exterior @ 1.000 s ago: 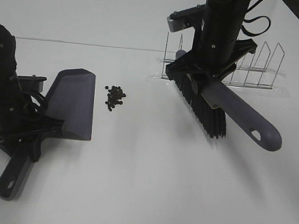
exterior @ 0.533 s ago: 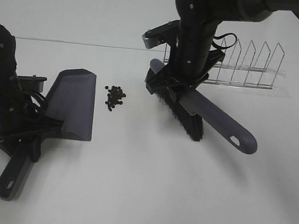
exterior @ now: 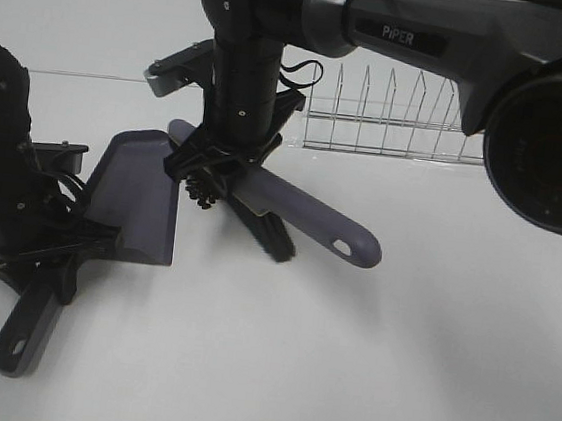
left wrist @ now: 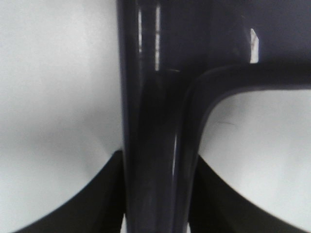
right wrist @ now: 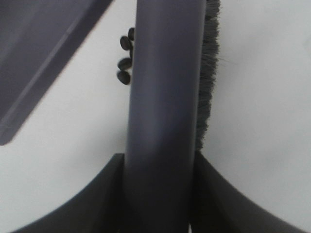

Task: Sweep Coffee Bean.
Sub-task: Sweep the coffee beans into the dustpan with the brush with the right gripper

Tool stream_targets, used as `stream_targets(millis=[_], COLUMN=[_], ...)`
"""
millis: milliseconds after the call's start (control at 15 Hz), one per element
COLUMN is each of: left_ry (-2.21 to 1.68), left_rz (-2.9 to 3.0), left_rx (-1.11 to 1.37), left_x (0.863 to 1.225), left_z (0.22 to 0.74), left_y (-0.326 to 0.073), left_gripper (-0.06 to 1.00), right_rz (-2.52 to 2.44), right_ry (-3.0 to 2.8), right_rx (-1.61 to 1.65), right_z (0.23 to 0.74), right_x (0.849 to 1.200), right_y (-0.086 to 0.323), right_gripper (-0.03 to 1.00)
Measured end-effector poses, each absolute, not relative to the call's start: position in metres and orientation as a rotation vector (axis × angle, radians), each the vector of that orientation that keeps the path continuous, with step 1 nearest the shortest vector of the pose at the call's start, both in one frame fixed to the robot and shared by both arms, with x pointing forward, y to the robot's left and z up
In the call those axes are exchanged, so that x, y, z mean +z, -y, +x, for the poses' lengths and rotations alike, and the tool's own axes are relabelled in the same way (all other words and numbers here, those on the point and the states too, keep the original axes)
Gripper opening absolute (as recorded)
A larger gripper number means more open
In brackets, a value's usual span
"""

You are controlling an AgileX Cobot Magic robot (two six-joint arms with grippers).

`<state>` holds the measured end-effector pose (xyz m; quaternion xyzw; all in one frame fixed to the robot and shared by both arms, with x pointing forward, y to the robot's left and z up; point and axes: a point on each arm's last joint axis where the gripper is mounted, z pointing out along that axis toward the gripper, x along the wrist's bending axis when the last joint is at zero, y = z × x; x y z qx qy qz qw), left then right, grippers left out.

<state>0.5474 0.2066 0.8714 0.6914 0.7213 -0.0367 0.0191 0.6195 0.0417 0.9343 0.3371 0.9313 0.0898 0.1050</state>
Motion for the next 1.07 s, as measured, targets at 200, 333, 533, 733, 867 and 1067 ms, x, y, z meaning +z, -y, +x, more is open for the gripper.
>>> stream_targets(millis=[200, 333, 533, 733, 867, 1067], left_ry=[-2.239, -2.239, -2.239, -2.239, -2.24, -2.24], left_rz=[2.146, 2.146, 2.146, 2.146, 2.145, 2.145], left_rx=[-0.114, -0.114, -0.114, -0.114, -0.115, -0.115], left_x=[0.871, 0.871, 0.871, 0.871, 0.871, 0.871], left_z=[0.547, 0.547, 0.547, 0.547, 0.547, 0.547], left_y=[-0.207, -0.207, -0.207, -0.207, -0.206, -0.206], left_gripper=[0.34, 0.34, 0.34, 0.34, 0.34, 0.34], right_rz=[1.065, 1.075, 1.109, 1.067, 1.053, 1.116], right_ry=[-2.825, -2.815, -2.737, -2.603, -2.488, -2.372], right_rx=[0.455, 0.512, 0.619, 0.58, 0.525, 0.531], right_z=[0.613, 0.614, 0.619, 0.626, 0.632, 0.646], right_x=[0.95, 0.96, 0.995, 1.025, 1.044, 1.071], right_y=[-0.061, -0.064, -0.068, -0.058, -0.044, -0.015], right_gripper=[0.38, 0.38, 0.38, 0.38, 0.38, 0.38])
